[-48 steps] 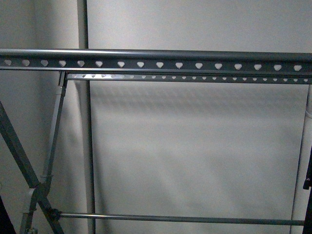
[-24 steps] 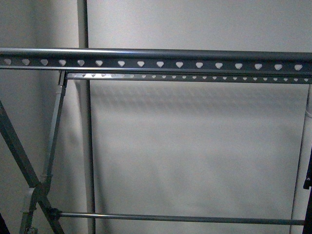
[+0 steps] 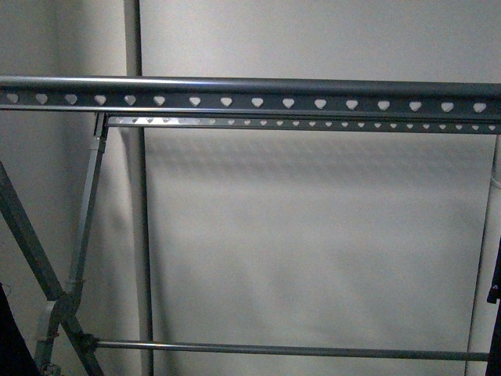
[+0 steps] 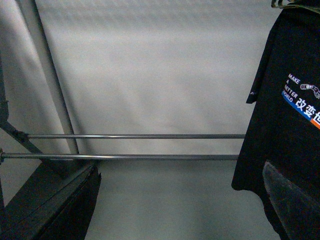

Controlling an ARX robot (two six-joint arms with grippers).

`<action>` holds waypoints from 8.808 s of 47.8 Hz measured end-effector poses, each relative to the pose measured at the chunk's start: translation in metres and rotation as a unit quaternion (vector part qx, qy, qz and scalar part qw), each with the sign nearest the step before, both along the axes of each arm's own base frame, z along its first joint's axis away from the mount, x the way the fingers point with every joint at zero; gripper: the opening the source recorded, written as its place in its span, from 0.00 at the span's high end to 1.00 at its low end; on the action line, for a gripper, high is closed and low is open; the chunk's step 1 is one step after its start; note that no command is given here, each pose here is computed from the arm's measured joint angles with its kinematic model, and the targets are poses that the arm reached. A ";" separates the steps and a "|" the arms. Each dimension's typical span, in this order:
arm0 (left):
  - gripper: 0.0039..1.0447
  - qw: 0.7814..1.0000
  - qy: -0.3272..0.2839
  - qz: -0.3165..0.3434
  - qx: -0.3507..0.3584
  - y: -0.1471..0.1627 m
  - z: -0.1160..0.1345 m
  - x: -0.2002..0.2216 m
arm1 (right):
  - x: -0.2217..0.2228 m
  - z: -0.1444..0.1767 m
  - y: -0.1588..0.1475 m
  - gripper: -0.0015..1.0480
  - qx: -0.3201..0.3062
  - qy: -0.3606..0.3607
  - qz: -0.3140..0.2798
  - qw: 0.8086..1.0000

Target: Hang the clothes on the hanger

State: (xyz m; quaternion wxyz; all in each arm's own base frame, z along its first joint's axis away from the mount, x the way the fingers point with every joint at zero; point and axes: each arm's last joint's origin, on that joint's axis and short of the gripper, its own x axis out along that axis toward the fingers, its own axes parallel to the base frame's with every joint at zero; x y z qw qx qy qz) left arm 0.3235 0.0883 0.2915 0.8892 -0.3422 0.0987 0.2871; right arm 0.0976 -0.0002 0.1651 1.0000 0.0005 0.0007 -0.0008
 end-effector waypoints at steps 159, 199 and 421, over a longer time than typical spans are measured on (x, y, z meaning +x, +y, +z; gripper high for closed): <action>0.96 0.316 -0.133 -0.640 0.688 -0.135 0.026 -0.001 | 0.267 0.136 0.033 0.70 -0.532 0.012 0.320 0.784; 0.40 0.311 -0.139 -0.637 0.691 -0.136 0.027 -0.001 | 0.246 0.100 -0.003 0.96 -0.480 0.056 0.358 0.799; 0.97 0.889 -0.106 -0.284 0.344 -0.088 -0.122 -0.227 | 0.000 0.000 0.000 0.98 0.000 0.000 -0.001 1.000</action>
